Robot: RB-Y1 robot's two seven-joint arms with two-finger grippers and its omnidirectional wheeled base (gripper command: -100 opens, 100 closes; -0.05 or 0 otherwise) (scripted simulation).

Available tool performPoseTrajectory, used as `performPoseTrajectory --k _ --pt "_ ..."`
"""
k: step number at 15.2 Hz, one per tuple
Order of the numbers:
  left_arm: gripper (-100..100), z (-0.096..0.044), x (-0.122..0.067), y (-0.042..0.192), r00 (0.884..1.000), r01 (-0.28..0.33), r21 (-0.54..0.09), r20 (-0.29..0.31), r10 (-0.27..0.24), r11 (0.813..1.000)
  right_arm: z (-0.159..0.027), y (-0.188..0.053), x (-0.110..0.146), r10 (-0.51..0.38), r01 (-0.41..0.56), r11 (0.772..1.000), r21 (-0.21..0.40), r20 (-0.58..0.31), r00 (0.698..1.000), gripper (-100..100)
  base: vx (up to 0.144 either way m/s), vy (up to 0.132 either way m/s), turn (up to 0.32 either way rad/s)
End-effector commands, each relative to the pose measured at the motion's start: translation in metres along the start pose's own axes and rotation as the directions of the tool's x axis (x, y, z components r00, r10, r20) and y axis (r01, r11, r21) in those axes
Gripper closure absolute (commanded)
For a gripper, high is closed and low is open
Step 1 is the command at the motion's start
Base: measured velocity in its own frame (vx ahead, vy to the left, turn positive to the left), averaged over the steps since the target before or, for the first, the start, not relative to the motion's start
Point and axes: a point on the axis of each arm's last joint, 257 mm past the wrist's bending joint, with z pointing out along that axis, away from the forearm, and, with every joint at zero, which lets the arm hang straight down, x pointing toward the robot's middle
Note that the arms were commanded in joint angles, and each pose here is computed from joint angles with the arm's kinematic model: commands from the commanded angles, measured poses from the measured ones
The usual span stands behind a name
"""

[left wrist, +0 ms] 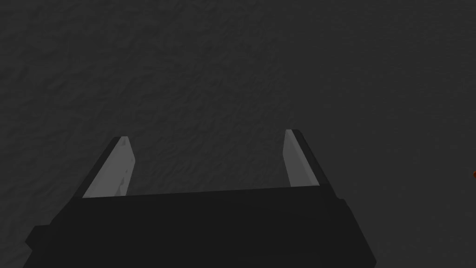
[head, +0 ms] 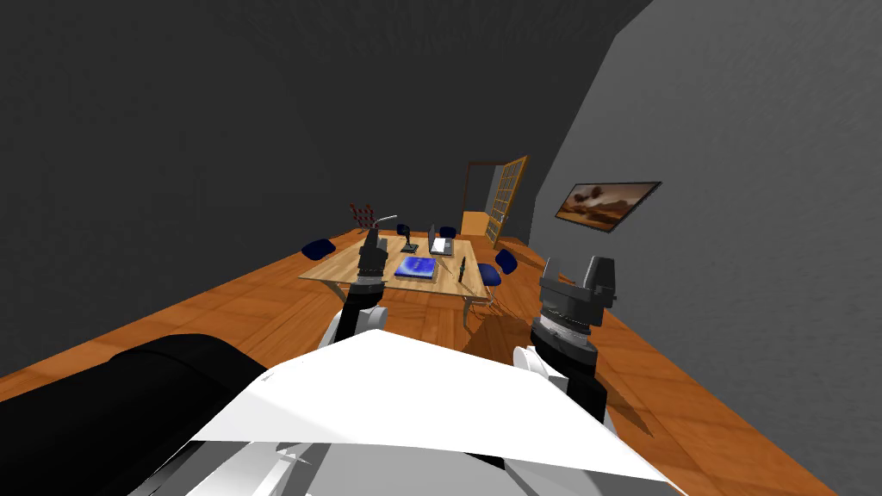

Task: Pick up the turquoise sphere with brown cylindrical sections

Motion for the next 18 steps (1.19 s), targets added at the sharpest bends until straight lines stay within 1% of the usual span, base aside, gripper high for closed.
performPoseTrajectory --k 1,2,3,4,6,7,9,10,12,13,14,15,16,17,18 --pt "0 0.0 0.0 0.0 1.0 0.0 0.0 0.0 0.0 1.0 -0.002 -0.004 0.008 -0.021 0.021 1.0 0.006 -0.052 0.998 -100 0.005 0.008 -0.001" --pt "0 0.0 0.0 0.0 1.0 0.0 0.0 0.0 0.0 1.0 -0.002 -0.004 0.008 -0.021 0.021 1.0 0.006 -0.052 0.998 -100 0.007 0.012 -0.003" --pt "0 0.0 0.0 0.0 1.0 0.0 0.0 0.0 0.0 1.0 -0.003 -0.009 0.013 -0.04 0.041 0.999 0.011 -0.089 0.995 -100 0.008 0.018 -0.004" --pt "0 0.0 0.0 0.0 1.0 0.0 0.0 0.0 0.0 1.0 -0.003 -0.009 0.013 -0.04 0.041 0.999 0.011 -0.089 0.995 -100 0.008 0.023 -0.003" --pt "0 0.0 0.0 0.0 1.0 0.0 0.0 0.0 0.0 1.0 -0.007 -0.023 0.022 -0.09 0.094 0.995 0.022 -0.156 0.984 -100 0.011 0.032 -0.007" --pt "0 0.0 0.0 0.0 1.0 0.0 0.0 0.0 0.0 1.0 -0.008 -0.023 0.023 -0.091 0.095 0.995 0.021 -0.163 0.983 -100 0.014 0.039 -0.005" --pt "0 0.0 0.0 0.0 1.0 0.0 0.0 0.0 0.0 1.0 -0.013 -0.041 0.031 -0.156 0.168 0.985 0.03 -0.23 0.961 -100 0.022 0.055 -0.007" --pt "0 0.0 0.0 0.0 1.0 0.0 0.0 0.0 0.0 1.0 -0.014 -0.041 0.031 -0.157 0.168 0.985 0.029 -0.233 0.96 -100 0.022 0.06 -0.01" --pt "0 0.0 0.0 0.0 1.0 0.0 0.0 0.0 0.0 1.0 -0.02 -0.064 0.037 -0.236 0.257 0.966 0.032 -0.3 0.924 -100 0.026 0.066 -0.01" --pt "0 0.0 0.0 0.0 1.0 0.0 0.0 0.0 0.0 1.0 -0.021 -0.064 0.037 -0.236 0.257 0.966 0.032 -0.3 0.924 -100 0.027 0.075 -0.011" --pt "0 0.0 0.0 0.0 1.0 0.0 0.0 0.0 0.0 1.0 -0.024 -0.077 0.039 -0.278 0.306 0.952 0.031 -0.333 0.901 -100 0.024 0.073 -0.01" --pt "0 0.0 0.0 0.0 1.0 0.0 0.0 0.0 0.0 1.0 -0.024 -0.077 0.039 -0.278 0.306 0.952 0.031 -0.333 0.901 -100 0.029 0.067 -0.009" --pt "0 0.0 0.0 0.0 1.0 0.0 0.0 0.0 0.0 1.0 -0.028 -0.091 0.04 -0.323 0.356 0.934 0.027 -0.364 0.874 -100 0.035 0.066 -0.009" --pt "0 0.0 0.0 0.0 1.0 0.0 0.0 0.0 0.0 1.0 -0.028 -0.091 0.04 -0.323 0.356 0.934 0.028 -0.364 0.874 -100 0.032 0.055 -0.009" --pt "0 0.0 0.0 0.0 1.0 0.0 0.0 0.0 0.0 1.0 -0.031 -0.103 0.041 -0.368 0.407 0.913 0.016 -0.392 0.843 -100 0.034 0.063 -0.009"
